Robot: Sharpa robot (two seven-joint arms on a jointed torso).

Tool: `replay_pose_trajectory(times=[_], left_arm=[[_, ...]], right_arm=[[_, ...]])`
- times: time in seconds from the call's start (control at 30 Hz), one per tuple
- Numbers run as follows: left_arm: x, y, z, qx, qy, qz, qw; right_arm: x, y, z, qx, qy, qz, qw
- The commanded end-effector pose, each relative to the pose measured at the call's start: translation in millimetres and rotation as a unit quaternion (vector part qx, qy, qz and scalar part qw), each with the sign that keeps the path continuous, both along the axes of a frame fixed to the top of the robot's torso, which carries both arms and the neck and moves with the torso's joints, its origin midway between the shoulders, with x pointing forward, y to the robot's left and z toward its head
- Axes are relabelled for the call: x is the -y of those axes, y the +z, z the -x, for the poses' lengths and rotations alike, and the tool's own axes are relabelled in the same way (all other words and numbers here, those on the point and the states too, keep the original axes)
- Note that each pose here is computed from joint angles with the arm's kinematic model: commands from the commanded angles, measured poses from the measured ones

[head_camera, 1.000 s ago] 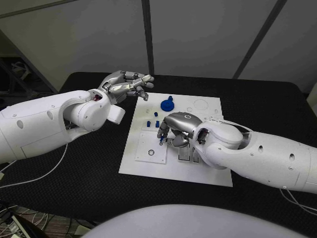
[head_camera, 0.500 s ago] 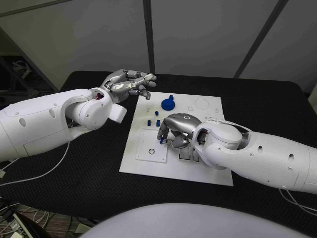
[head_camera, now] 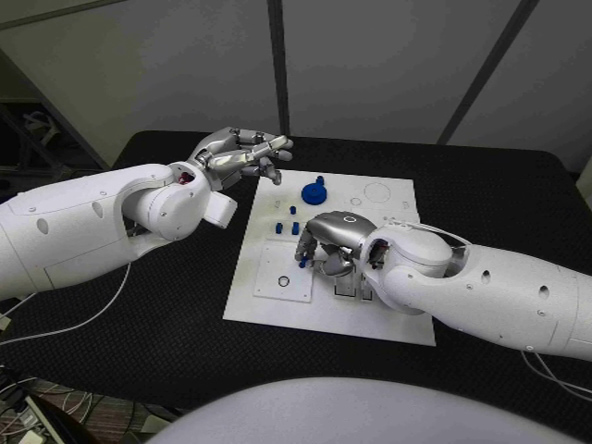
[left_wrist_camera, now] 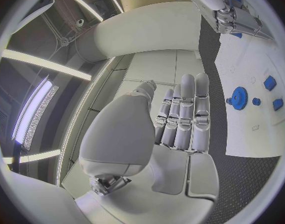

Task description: Assemble the parts on the task board

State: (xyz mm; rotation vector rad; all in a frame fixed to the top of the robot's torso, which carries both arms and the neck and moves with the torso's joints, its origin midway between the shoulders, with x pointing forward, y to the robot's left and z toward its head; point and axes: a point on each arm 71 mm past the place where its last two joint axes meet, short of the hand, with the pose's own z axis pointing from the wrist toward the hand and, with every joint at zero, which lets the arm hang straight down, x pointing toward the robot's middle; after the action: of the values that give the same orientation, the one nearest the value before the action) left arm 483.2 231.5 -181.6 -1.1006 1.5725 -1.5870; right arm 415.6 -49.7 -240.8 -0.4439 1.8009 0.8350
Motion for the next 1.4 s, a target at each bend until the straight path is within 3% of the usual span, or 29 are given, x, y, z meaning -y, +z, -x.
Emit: replay_pose_trajectory(times=[0.03,0.83,1.17,1.4], left_arm=[[1.2,2.1,-0.1,0.006,-0.005,0.006,1.000],[2.1,0.8,-0.5,-0.001,-0.009,0.004,1.000],[0.6,-0.2,-1.3,-0.005,-0.008,0.002,1.000],[-1.4,-0.8,-1.4,-0.006,-0.007,0.001,1.000]], right_arm=[[0,-1.3,0.1,-0.004,0.004,0.010,1.000],[-5,-8.0,3.0,0.000,0.006,0.008,1.000],[3,-1.9,6.4,0.024,-0.006,-0.031,0.999],[21,8.6,11.9,0.038,-0.016,-0.053,0.998]])
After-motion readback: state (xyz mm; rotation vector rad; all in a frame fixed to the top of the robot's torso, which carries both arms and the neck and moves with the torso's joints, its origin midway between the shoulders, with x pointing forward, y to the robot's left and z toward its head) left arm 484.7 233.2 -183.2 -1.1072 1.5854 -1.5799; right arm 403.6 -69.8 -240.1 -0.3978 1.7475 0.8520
